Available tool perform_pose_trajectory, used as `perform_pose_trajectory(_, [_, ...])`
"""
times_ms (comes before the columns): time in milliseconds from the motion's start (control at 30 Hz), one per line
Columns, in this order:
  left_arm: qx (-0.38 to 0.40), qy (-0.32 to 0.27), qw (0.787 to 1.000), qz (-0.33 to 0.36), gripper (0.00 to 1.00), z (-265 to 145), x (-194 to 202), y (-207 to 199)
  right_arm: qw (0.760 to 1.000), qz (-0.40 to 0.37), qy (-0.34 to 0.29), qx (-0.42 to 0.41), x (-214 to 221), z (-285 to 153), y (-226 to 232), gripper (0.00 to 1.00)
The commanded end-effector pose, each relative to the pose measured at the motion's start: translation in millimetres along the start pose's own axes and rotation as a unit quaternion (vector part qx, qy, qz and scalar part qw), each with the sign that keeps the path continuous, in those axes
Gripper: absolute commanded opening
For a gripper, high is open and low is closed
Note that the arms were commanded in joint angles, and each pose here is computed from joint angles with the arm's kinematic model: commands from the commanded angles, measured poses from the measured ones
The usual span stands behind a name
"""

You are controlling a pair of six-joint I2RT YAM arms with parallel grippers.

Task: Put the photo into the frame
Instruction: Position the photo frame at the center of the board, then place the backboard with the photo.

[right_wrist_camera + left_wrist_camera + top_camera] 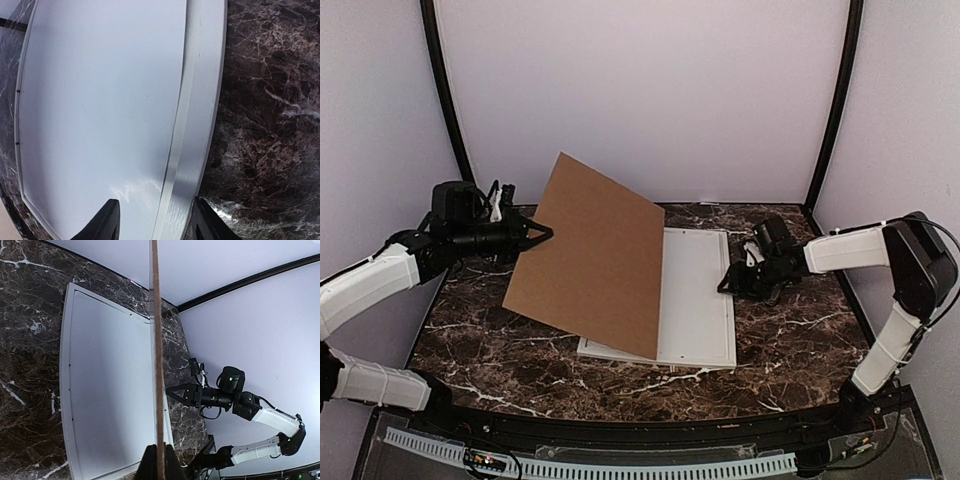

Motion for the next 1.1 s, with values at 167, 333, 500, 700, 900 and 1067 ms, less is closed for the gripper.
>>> perform_pose_trajectory(167, [0.158, -0.028, 0.986, -0.047, 0.0, 28.0, -22.9, -41.0, 0.998, -0.006, -0.063, -0.003, -45.1, -39.2, 18.2, 0.65])
perform_pose_trajectory(333, [0.168, -0.013, 0.984, -0.059, 0.0, 58.2, -15.7, -40.7, 0.997, 0.013, -0.08, 0.008, -62.2, -56.8, 0.5, 0.67])
perform_pose_trajectory(500, [0.161, 0.008, 0.985, -0.063, 0.0, 92.1, -1.1, -35.9, 0.995, 0.029, -0.096, 0.017, -76.3, -74.4, -16.2, 0.68])
perform_pose_trajectory(700, [0.171, 0.018, 0.983, -0.067, 0.0, 124.5, 7.0, -31.7, 0.995, 0.032, -0.094, 0.02, -79.1, -79.4, -23.0, 0.68])
perform_pose_trajectory(900, [0.169, 0.019, 0.983, -0.071, 0.0, 143.0, 11.7, -24.3, 0.995, 0.034, -0.086, 0.021, -75.9, -77.0, -26.8, 0.68])
perform_pose_trajectory(1067, [0.157, 0.01, 0.985, -0.075, 0.0, 148.9, 11.1, -17.6, 0.996, 0.034, -0.082, 0.019, -74.7, -74.9, -27.3, 0.68])
Point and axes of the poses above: each gripper's point midway between its finger pads, its own z axis out along the fingers, its own y axis along the line the jaws close on, x = y × z, the point moved 3 cm from there along -z, back along the fingers, and after that the axes turned 5 degrees about z, right-handed, at the moved point
